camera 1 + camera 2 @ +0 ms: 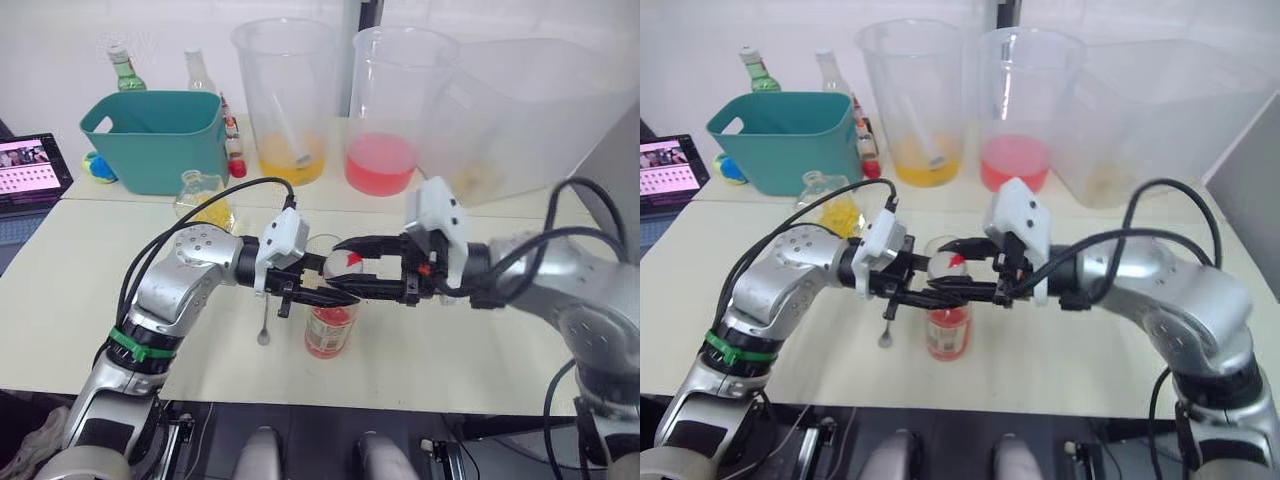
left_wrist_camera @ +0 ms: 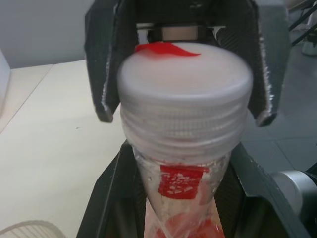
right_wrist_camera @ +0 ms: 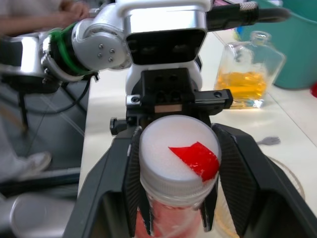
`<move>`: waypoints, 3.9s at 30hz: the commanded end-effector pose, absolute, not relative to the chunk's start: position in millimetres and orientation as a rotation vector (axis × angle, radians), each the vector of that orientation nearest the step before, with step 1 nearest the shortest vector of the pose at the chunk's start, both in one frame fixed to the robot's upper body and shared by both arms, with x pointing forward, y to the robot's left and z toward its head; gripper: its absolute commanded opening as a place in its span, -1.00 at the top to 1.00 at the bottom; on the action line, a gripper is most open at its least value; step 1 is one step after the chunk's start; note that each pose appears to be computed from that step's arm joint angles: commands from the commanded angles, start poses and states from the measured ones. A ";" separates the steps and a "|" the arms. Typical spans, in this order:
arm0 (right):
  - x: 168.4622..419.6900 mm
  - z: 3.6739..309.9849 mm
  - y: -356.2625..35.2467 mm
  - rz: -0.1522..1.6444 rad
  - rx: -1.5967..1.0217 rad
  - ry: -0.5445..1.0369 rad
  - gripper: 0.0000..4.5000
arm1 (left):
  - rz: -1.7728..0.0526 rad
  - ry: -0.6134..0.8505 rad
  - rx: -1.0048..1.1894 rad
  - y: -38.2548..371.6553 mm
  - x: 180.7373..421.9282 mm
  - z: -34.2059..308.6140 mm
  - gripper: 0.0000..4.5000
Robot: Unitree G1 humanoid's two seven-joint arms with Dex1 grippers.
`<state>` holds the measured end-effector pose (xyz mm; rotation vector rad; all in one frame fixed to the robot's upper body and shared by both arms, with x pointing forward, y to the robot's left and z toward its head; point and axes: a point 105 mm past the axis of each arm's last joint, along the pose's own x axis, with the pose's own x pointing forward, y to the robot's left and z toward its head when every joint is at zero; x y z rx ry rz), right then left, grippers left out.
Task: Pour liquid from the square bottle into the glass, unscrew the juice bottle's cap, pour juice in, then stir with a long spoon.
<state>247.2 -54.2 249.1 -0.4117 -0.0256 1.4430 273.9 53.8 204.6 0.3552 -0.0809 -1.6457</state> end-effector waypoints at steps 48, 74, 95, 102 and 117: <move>237.7 256.2 -62.7 1.247 -0.189 -0.050 -0.33 | -1.623 -0.030 0.365 42.5 283.0 188.0 0.38; 243.3 255.7 -47.8 2.045 -0.632 -0.067 0.23 | -1.477 -0.014 0.362 61.1 272.3 187.4 0.38; 236.0 287.1 -69.1 1.520 -0.263 -0.082 -0.99 | -1.569 -0.005 0.322 46.5 273.8 185.4 0.38; 232.2 271.5 -60.6 1.259 -0.108 -0.080 -0.99 | -1.619 -0.019 0.317 37.7 279.5 187.1 0.38; 234.5 260.6 -66.2 1.097 -0.079 -0.043 -0.99 | -1.650 -0.031 0.320 33.8 282.8 190.7 0.38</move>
